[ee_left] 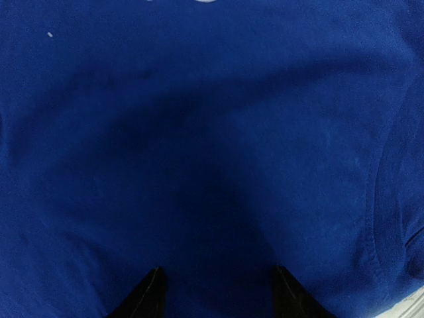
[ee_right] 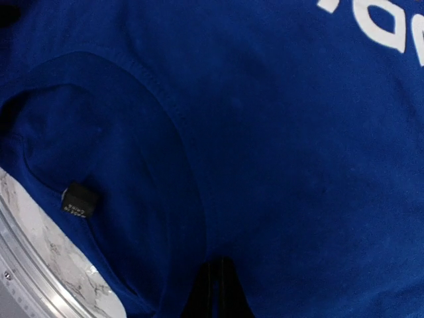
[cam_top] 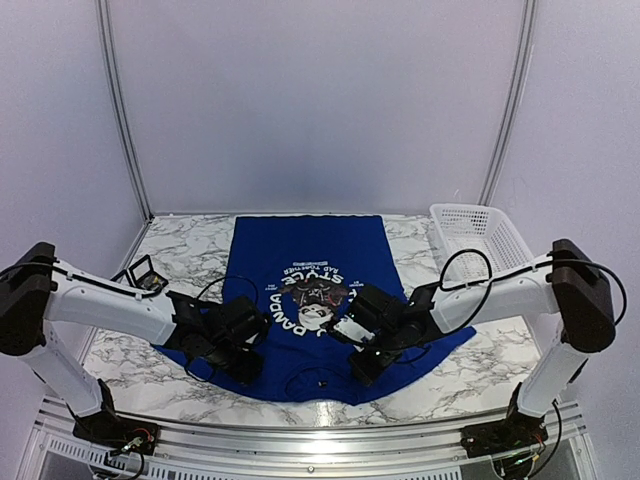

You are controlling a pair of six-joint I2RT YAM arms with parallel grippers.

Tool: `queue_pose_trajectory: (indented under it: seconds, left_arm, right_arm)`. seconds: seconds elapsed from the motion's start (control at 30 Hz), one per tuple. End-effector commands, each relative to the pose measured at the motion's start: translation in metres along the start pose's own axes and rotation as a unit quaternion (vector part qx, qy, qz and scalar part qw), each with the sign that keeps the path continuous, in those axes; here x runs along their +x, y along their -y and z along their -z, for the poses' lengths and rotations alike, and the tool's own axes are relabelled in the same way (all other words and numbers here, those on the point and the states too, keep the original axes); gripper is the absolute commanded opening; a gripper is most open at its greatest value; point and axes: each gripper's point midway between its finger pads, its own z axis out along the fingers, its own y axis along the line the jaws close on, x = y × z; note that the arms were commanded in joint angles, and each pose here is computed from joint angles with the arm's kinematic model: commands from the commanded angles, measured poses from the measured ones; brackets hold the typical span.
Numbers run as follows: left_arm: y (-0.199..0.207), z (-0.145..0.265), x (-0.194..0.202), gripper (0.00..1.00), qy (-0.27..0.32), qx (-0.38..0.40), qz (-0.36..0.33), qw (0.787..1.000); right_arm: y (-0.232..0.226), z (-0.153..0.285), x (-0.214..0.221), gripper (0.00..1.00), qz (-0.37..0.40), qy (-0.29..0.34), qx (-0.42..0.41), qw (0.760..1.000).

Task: Pin the brooch onto the clothing
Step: Smooth out the flattened clothing at the center of the board.

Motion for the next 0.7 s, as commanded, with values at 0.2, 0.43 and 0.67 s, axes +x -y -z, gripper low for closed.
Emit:
queue_pose_trajectory:
  seconds: [0.2,0.43,0.67]
  left_arm:
    - [0.007,0.009,0.093,0.56,-0.1,-0.012,0.035,0.994]
    - [0.021,0.024,0.116,0.57,-0.119,-0.003,0.013,0.993]
    - [0.038,0.063,0.057,0.65,-0.018,0.038,-0.003,0.999]
  right_arm:
    - [-0.03,-0.009,0.084,0.0,-0.06,-0.054,-0.036,0.996]
    - [-0.04,0.015,0.07,0.0,-0.055,-0.02,-0.049,0.997]
    - [-0.007,0.077,0.011,0.04,-0.084,0.068,0.036,0.994]
